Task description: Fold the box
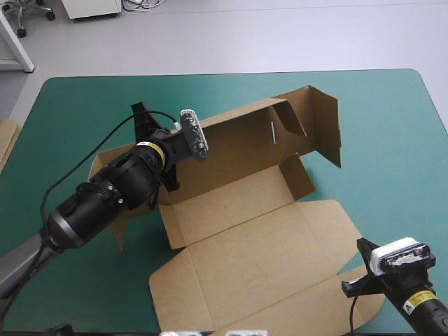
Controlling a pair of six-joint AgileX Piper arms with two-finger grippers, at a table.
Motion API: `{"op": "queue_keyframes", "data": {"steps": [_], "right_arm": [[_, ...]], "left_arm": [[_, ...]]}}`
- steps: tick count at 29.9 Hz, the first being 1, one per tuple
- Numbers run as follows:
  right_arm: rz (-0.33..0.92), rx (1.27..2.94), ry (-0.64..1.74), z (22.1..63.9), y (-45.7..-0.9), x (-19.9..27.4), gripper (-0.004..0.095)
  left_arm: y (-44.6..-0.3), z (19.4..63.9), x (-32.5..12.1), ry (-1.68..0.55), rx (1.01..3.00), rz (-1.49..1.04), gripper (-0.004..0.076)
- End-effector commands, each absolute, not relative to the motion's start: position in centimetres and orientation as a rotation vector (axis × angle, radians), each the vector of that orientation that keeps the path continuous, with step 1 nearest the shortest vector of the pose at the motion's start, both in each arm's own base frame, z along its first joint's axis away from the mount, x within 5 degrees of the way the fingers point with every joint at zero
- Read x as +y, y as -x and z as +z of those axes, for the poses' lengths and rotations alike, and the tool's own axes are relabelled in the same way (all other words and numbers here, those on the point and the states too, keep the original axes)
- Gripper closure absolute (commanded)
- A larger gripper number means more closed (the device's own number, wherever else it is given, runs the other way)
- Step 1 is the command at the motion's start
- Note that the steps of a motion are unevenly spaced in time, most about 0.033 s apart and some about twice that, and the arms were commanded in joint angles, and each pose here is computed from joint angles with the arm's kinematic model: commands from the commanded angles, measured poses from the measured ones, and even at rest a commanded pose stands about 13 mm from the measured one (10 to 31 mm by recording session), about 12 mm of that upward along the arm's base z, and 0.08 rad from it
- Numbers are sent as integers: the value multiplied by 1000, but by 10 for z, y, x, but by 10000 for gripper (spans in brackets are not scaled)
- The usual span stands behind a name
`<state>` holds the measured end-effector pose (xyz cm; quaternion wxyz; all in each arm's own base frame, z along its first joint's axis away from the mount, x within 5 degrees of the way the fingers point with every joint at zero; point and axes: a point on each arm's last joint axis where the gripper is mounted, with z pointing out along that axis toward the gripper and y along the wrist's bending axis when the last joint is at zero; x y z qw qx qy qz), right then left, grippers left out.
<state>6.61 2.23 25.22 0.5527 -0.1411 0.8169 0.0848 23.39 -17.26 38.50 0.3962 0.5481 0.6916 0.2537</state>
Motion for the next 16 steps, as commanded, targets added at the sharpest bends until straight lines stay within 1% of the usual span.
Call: {"op": "queue_keyframes", "data": {"steps": [1, 8, 12, 16], "right_arm": [[188, 1828, 350, 277, -66, 22, 927], [212, 1844, 321, 298, -60, 20, 926], [205, 1826, 309, 315, -55, 18, 926], [187, 1801, 283, 334, -49, 13, 926]], "left_arm": [[-232, 414, -182, -1351, 1502, 731, 734], [-229, 415, -213, -1310, 1277, 827, 734], [-222, 395, -229, -1371, 1191, 860, 734], [-212, 369, -235, -1426, 1192, 840, 734]]}}
